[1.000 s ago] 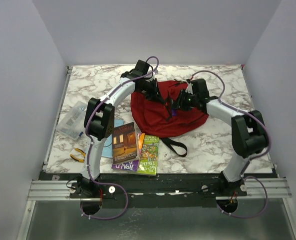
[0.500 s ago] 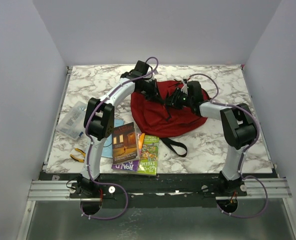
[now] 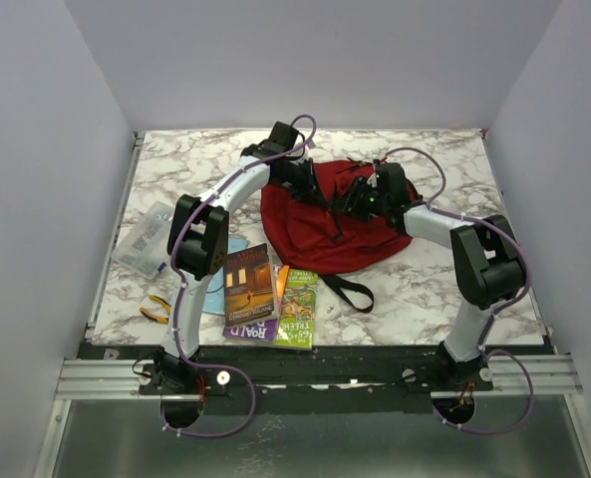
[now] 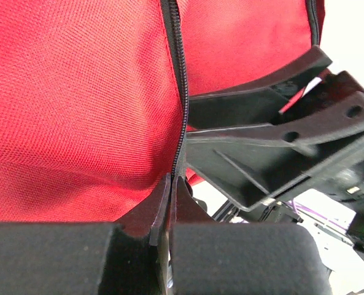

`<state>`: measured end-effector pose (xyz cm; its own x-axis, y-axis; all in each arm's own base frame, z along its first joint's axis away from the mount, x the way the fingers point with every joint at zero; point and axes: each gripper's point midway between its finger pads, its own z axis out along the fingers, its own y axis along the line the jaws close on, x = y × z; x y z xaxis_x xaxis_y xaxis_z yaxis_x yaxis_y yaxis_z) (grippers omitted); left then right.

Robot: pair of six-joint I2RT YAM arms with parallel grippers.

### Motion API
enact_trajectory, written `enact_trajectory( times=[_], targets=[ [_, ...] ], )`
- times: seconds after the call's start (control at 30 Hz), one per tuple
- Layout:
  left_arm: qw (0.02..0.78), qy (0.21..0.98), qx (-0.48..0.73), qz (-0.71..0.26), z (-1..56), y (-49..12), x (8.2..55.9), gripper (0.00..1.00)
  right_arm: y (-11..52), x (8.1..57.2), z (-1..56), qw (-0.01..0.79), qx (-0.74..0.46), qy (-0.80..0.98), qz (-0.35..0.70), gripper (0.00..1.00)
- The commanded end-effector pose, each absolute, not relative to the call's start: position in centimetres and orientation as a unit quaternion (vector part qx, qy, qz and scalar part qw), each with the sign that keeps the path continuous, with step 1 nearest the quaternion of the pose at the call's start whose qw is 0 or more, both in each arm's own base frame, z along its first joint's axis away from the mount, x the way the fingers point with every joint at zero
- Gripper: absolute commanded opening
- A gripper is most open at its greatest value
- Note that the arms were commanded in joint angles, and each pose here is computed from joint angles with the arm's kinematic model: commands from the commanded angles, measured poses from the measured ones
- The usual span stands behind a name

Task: Pack the student bag
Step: Place the stationery in the student bag.

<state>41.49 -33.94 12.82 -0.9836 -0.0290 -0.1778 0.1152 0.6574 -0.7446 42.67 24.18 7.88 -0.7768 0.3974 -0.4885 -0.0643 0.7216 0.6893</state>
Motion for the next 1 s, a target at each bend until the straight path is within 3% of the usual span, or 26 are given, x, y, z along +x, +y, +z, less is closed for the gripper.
enact_trajectory(
  times=[0.0, 0.17, 0.63, 0.77, 0.83, 0.97],
  targets=[
    [0.094, 0.895, 0.031, -0.434, 15.0, -34.3, 41.5, 0.0, 20.2, 42.5, 8.2, 0.352, 0.076, 0.903, 0.235, 0.48],
    [0.097, 0.895, 0.03, -0.433, 15.1, -34.1, 41.7, 0.0, 18.6, 44.6, 9.1, 0.394, 0.047, 0.9, 0.179, 0.48],
    [0.098, 0.895, 0.031, -0.434, 15.1, -34.1, 41.7, 0.0, 24.1, 49.0, 7.5, 0.457, -0.035, 0.876, 0.147, 0.52],
    [0.095, 0.896, 0.03, -0.432, 14.7, -34.0, 41.7, 0.0, 22.6, 50.1, 7.6, 0.491, -0.004, 0.87, 0.044, 0.5],
    [0.096, 0.897, 0.03, -0.431, 14.7, -34.0, 41.7, 0.0, 21.8, 50.3, 8.3, 0.506, 0.005, 0.862, 0.023, 0.41],
    [0.097, 0.898, 0.03, -0.428, 14.4, -33.9, 41.7, 0.0, 20.6, 49.7, 10.9, 0.504, 0.008, 0.864, -0.004, 0.01]
  ],
)
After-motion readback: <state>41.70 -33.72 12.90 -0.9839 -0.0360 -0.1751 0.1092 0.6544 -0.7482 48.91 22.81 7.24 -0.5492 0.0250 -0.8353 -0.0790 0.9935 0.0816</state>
